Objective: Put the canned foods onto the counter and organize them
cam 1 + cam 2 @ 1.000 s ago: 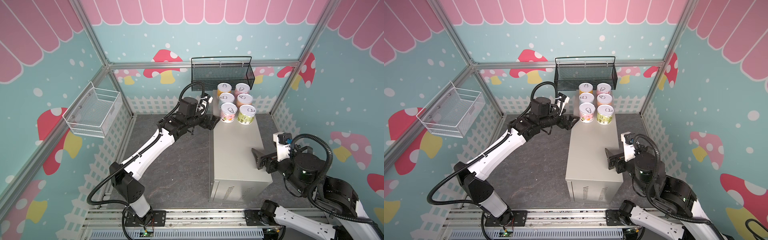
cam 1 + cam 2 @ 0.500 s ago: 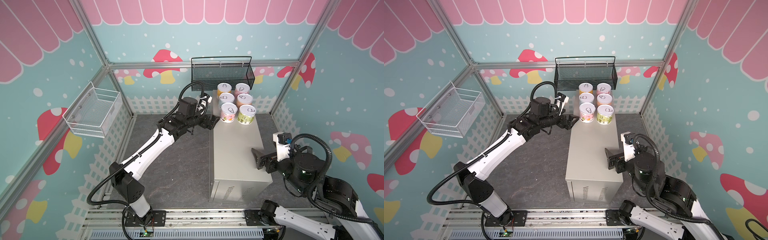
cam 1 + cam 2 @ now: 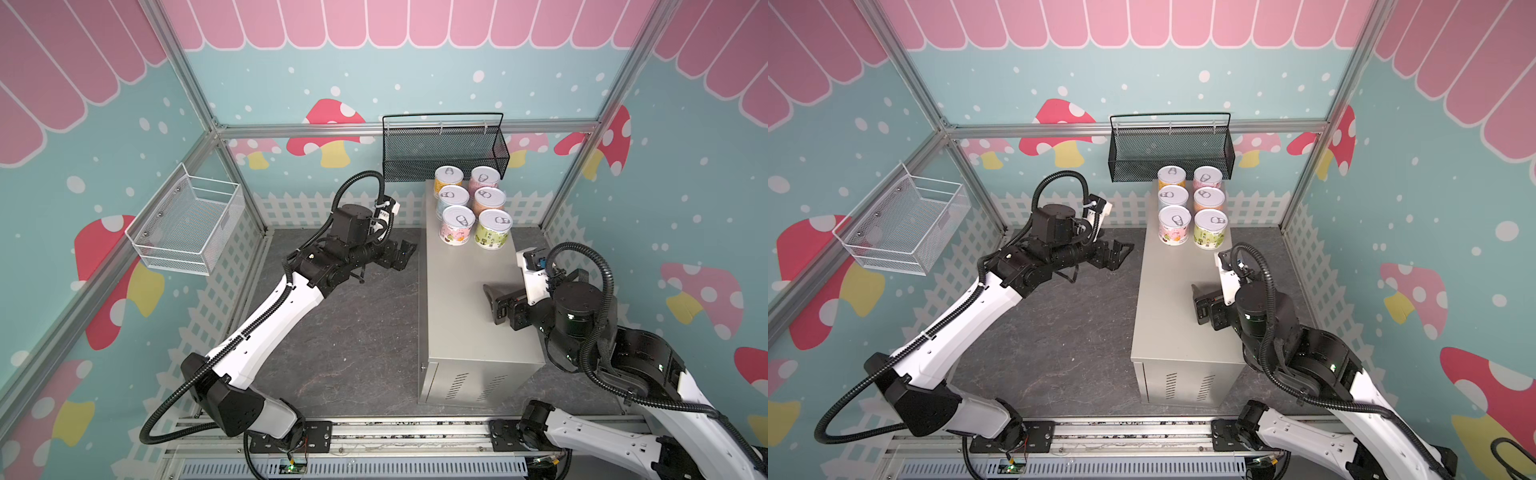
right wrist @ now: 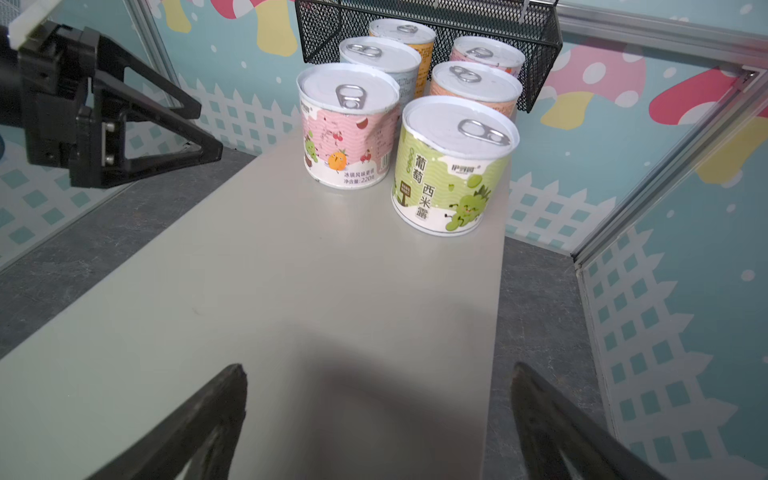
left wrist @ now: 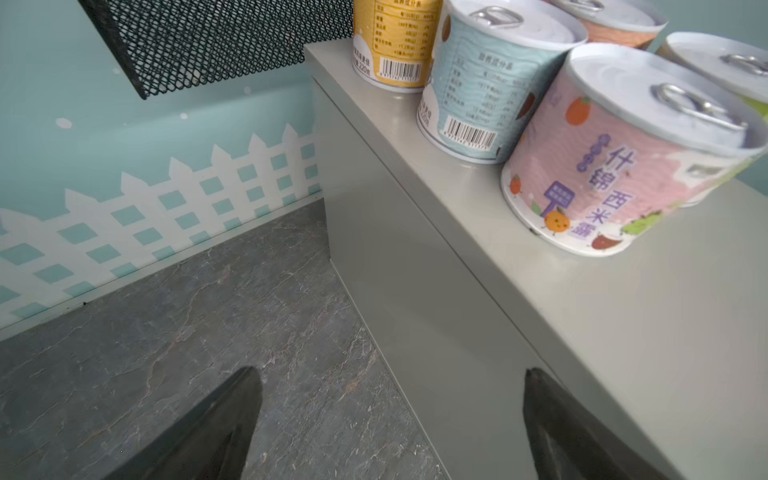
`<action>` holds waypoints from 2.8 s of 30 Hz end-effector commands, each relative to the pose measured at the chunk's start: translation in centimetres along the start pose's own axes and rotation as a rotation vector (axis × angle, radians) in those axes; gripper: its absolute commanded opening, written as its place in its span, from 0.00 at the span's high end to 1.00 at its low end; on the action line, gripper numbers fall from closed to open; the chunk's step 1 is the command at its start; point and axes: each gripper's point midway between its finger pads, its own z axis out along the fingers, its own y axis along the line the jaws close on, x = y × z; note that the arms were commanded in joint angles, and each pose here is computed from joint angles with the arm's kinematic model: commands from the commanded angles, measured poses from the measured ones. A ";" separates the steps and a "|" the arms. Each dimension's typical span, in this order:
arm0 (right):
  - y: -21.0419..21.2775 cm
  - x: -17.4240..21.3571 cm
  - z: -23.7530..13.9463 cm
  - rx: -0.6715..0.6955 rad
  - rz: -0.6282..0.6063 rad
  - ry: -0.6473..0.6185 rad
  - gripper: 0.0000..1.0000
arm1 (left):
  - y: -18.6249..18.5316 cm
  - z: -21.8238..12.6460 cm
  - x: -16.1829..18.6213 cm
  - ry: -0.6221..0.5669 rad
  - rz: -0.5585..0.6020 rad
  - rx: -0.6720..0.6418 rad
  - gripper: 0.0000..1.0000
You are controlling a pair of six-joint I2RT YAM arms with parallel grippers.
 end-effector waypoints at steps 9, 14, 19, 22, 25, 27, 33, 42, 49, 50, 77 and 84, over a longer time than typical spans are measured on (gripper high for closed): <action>-0.1 -10.3 -2.7 -0.031 -0.068 -0.204 0.01 | 0.1 -1.5 0.4 0.006 0.019 -0.007 0.02; -0.9 -13.4 -3.8 -0.003 -0.125 -0.249 0.01 | -0.4 -1.5 0.2 0.003 0.009 0.020 0.02; -0.4 -15.4 -3.0 -0.016 -0.169 -0.255 0.01 | -0.7 -1.5 0.2 0.002 0.002 0.037 0.02; -0.6 -16.0 -1.9 -0.041 -0.167 -0.251 0.01 | -0.9 -1.6 0.2 0.002 -0.002 0.043 0.01; -2.0 -15.6 0.8 -0.061 -0.150 -0.212 0.01 | -1.0 -1.7 0.6 0.007 -0.006 0.049 0.02; -3.6 -15.3 2.6 -0.057 -0.122 -0.184 0.01 | -1.1 -1.8 0.9 0.010 -0.011 0.057 0.02; -5.5 -13.9 4.0 -0.091 -0.085 -0.214 0.01 | -1.2 -2.7 1.8 0.014 0.003 0.066 0.02; -4.7 -7.6 4.8 -0.140 -0.081 -0.221 0.01 | -5.1 -4.6 0.9 -0.015 0.046 0.260 0.01; -4.7 -4.6 6.6 -0.143 -0.060 -0.168 0.01 | -7.0 -5.0 0.8 -0.009 0.086 0.320 0.01; -4.7 -4.4 6.8 -0.142 -0.060 -0.165 0.01 | -7.1 -5.0 0.8 -0.006 0.087 0.321 0.01; -5.9 -1.3 11.1 -0.156 -0.023 -0.115 0.01 | -8.8 -4.1 0.6 0.021 0.103 0.359 0.01; -6.1 -1.2 11.8 -0.149 -0.016 -0.105 0.01 | -8.8 -3.8 0.7 0.028 0.105 0.357 0.01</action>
